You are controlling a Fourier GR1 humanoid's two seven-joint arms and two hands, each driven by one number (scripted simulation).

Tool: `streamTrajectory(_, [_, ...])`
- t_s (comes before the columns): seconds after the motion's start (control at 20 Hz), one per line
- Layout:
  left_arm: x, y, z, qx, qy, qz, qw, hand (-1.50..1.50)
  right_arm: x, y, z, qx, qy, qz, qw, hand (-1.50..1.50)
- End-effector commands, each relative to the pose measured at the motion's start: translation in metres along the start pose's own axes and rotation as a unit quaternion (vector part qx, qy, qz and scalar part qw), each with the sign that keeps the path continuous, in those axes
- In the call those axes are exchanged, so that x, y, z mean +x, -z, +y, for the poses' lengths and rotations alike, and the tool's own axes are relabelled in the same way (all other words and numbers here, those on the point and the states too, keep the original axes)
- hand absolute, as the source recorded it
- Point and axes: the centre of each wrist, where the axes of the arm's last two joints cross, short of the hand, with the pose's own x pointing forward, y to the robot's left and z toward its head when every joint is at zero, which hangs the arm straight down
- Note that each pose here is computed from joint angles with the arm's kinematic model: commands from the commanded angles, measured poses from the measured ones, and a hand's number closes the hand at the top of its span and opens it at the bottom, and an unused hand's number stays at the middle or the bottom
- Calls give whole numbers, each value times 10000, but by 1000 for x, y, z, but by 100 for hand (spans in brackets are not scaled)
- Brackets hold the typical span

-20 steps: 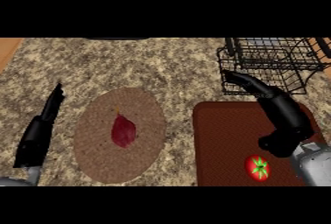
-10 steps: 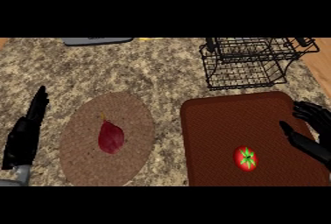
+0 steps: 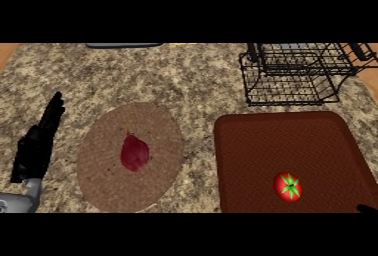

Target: Pick the tomato from the tray and place it in the tiered basket

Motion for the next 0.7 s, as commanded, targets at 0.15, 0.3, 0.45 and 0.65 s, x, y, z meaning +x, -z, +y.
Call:
streamTrajectory(0.15, [0,11,-16,-97,-11,1,10000,0,71,-11,-12,1122,-1665,475,9785,-150])
streamTrajectory(0.3, [3,15,-24,-119,33,-92,9999,0,93,-9,0,1171,-1782,731,9743,-150])
streamTrajectory(0.45, [24,19,-8,-190,3,-127,9997,0,113,-8,16,1129,-1726,1030,9731,-150])
streamTrajectory(0.65, [11,21,-25,-279,-3,-55,9996,0,110,16,29,1272,-1790,1485,9642,-150])
